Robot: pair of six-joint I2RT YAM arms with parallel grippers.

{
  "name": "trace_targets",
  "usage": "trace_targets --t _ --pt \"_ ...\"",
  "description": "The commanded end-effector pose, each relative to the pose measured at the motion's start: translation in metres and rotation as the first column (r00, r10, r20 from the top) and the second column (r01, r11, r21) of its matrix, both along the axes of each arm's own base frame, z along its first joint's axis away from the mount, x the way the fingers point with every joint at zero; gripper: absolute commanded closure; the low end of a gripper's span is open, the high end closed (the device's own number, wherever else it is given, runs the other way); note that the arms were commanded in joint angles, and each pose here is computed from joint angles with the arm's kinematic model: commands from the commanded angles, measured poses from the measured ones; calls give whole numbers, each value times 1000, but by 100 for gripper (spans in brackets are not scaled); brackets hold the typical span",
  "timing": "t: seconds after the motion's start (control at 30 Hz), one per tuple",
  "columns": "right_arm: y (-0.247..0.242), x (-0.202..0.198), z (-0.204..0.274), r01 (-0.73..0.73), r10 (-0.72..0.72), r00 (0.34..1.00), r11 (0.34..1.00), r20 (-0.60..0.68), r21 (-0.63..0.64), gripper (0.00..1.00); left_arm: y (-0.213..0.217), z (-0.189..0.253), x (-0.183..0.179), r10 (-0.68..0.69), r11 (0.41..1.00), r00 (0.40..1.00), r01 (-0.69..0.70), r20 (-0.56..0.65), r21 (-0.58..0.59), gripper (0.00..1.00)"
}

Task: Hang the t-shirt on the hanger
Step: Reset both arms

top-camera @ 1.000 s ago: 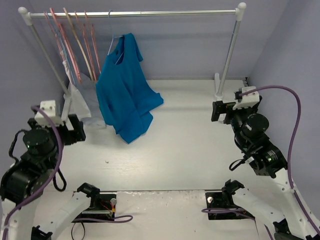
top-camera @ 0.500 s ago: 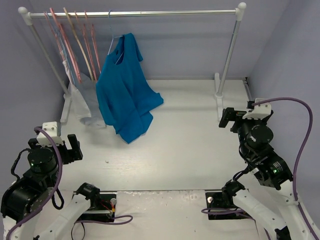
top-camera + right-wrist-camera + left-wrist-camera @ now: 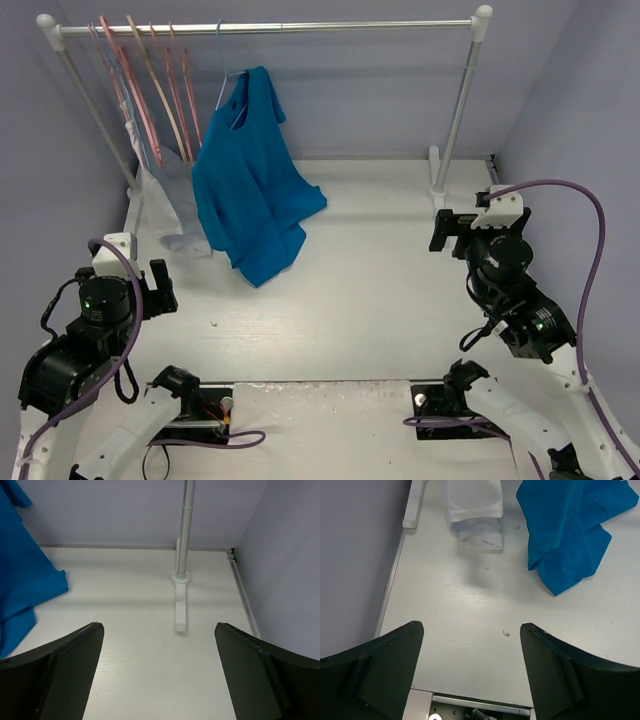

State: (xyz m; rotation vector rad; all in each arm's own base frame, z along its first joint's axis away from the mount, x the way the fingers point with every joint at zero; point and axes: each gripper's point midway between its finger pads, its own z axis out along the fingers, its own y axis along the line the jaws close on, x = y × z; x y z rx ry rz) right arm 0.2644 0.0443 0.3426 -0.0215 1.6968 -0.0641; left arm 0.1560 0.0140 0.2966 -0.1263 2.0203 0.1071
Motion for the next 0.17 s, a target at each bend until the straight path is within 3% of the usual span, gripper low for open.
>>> trace_targets --t 0.0,0.13 --pt "-2 1 29 0 -2 996 1000 85 24 0 -7 10 13 10 999 999 -9 30 -37 21" --pt "-1 4 28 5 -7 997 1000 81 15 0 -5 5 12 24 999 1000 -24 -7 -28 21"
